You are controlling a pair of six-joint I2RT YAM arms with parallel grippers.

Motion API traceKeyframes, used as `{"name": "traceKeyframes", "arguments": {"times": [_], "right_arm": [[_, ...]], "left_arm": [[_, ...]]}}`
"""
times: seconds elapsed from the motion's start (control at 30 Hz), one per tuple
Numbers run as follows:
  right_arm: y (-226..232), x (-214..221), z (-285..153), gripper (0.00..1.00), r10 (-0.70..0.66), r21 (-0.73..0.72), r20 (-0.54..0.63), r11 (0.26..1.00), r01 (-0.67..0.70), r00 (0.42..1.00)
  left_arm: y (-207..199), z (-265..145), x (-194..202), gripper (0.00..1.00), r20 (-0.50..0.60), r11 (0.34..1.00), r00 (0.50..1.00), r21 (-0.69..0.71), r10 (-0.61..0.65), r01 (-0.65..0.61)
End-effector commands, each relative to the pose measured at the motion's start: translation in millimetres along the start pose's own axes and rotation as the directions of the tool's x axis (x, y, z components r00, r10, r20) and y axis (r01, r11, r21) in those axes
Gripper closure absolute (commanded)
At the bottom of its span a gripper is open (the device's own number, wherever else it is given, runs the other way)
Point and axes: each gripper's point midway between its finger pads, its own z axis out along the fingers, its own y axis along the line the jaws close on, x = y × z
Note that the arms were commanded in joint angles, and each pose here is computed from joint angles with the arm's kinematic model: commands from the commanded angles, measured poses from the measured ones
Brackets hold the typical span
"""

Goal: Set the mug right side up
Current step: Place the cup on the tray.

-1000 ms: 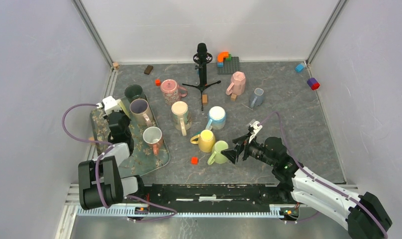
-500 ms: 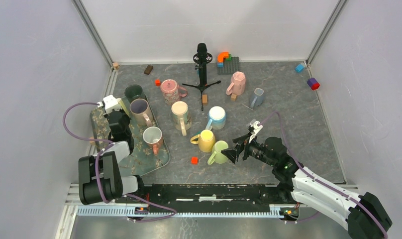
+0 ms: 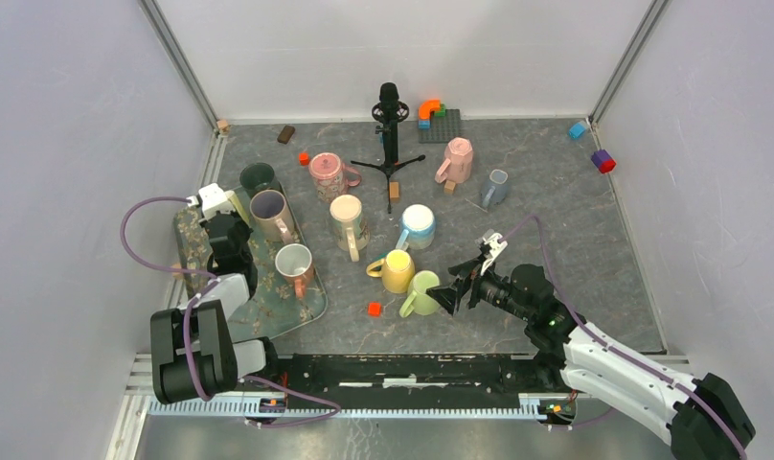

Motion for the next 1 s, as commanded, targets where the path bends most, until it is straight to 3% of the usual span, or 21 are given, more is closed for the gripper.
{"name": "traceKeyframes", "arguments": {"times": [0.0,0.2,0.37,0.57,0.7,0.8,0.97], "right_arm": [[2.2,-11.2,0.0,0.03,-0.024,-0.002,0.036,1.000,0.024,0.999],[2.2,-10.5,-0.7,0.03,-0.022,-0.002,0.037,1.000,0.022,0.999],[1.8,-12.3,-1.2,0.03,-0.023,0.003,0.040,1.000,0.023,0.999],[1.7,-11.1,-1.3,0.03,-0.022,0.002,0.038,1.000,0.022,0.999],[1.9,-11.7,-1.5,0.03,-0.020,0.003,0.040,1.000,0.020,0.999],[2.1,-12.7,-1.8,0.03,-0.021,0.003,0.042,1.000,0.021,0.999],[2.3,-12.1,-2.2,0.03,-0.015,0.003,0.042,1.000,0.015,0.999]], "left_arm": [[-6.4,1.7,-36.2,0.68,0.092,0.999,0.995,0.020,-0.034,0.032],[-9.8,0.6,-32.2,0.69,0.077,0.999,0.997,0.029,-0.028,0.026],[-10.8,0.4,-30.5,0.63,0.065,0.999,0.998,0.029,-0.024,0.022],[-6.4,-1.9,-30.4,0.83,0.069,0.999,0.997,0.009,-0.031,0.030],[-6.8,-2.9,-30.2,0.84,0.062,0.999,0.997,0.009,-0.034,0.034],[-7.1,-4.2,-30.0,0.83,0.056,0.999,0.998,0.012,-0.038,0.038],[-5.3,-7.8,-27.3,0.72,0.033,0.999,0.998,0.003,-0.046,0.046]]}}
